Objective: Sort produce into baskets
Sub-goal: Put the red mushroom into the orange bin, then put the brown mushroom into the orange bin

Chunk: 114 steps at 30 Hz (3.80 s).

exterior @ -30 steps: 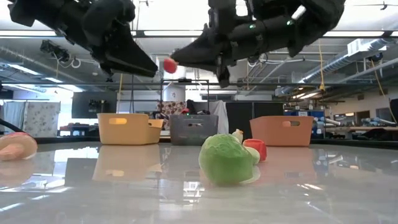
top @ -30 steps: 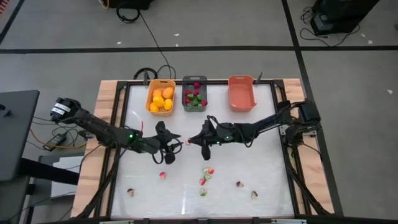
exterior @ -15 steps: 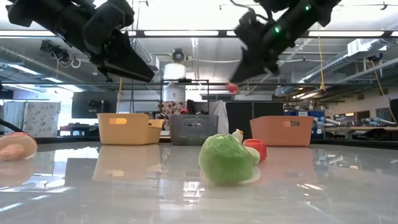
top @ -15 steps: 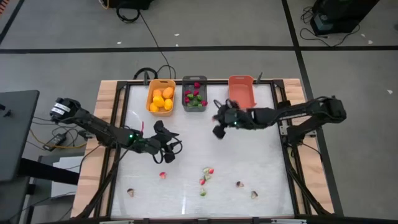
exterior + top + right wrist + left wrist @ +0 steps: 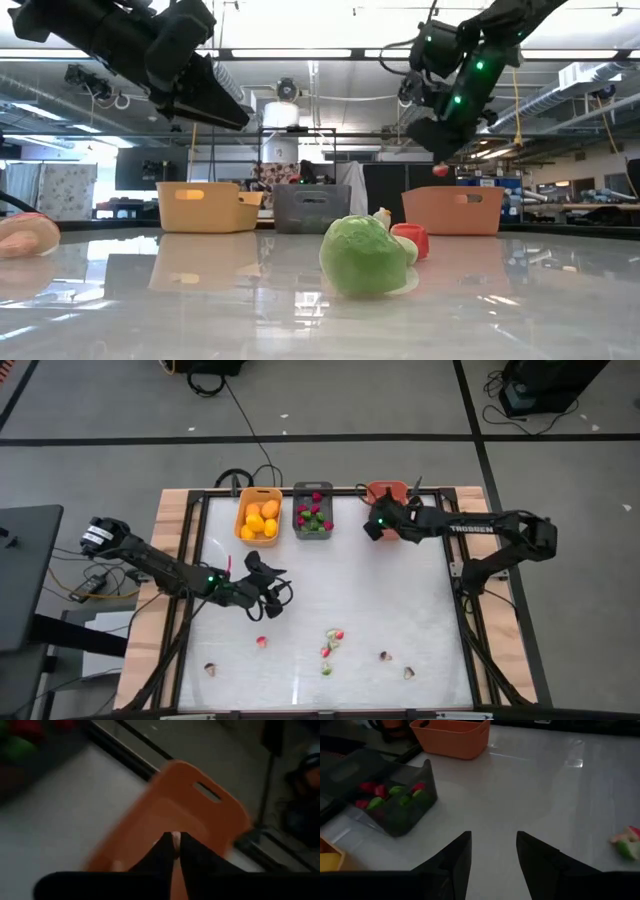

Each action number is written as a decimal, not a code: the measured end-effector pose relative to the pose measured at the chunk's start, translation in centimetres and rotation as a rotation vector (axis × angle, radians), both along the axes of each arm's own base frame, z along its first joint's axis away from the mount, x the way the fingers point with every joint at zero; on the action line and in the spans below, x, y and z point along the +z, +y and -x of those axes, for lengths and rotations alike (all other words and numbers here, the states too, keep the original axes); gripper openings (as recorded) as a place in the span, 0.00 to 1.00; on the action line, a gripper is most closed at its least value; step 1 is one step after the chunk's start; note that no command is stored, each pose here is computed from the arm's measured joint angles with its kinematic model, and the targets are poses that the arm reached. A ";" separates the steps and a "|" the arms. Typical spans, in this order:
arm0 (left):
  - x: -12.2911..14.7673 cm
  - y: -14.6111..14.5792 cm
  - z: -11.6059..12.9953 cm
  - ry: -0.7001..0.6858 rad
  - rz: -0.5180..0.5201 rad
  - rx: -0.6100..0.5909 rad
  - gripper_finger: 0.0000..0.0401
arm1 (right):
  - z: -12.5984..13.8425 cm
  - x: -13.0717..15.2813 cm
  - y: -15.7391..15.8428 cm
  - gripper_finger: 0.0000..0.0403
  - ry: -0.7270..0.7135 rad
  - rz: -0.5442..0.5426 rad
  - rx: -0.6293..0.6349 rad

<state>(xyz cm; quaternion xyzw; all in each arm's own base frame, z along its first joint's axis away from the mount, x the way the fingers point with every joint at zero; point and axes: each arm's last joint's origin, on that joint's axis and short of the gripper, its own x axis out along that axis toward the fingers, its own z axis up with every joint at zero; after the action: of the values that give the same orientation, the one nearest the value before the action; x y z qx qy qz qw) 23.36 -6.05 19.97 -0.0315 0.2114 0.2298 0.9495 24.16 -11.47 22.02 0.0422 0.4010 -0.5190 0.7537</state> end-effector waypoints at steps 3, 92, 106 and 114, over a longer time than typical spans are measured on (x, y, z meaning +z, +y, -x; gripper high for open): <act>0.0 0.0 0.0 -0.030 0.062 0.031 0.41 | 0.5 -0.1 -0.8 0.23 0.038 -0.032 0.025; -5.3 1.8 9.1 0.865 0.387 0.314 0.62 | -6.3 -0.3 14.0 0.53 -0.392 -0.242 0.592; -5.6 1.5 8.0 0.816 0.285 0.108 0.48 | -6.3 -0.3 14.0 0.53 -0.396 -0.256 0.603; -5.6 1.3 7.7 0.810 0.313 0.061 0.33 | -6.3 -0.3 14.0 0.52 -0.396 -0.256 0.603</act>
<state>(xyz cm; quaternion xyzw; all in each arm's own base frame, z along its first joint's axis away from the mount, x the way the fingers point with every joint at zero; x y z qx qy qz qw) 15.62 -4.78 14.35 -0.0886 0.5982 0.2167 0.7664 30.45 2.53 21.74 0.1155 0.3037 -0.2015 0.9240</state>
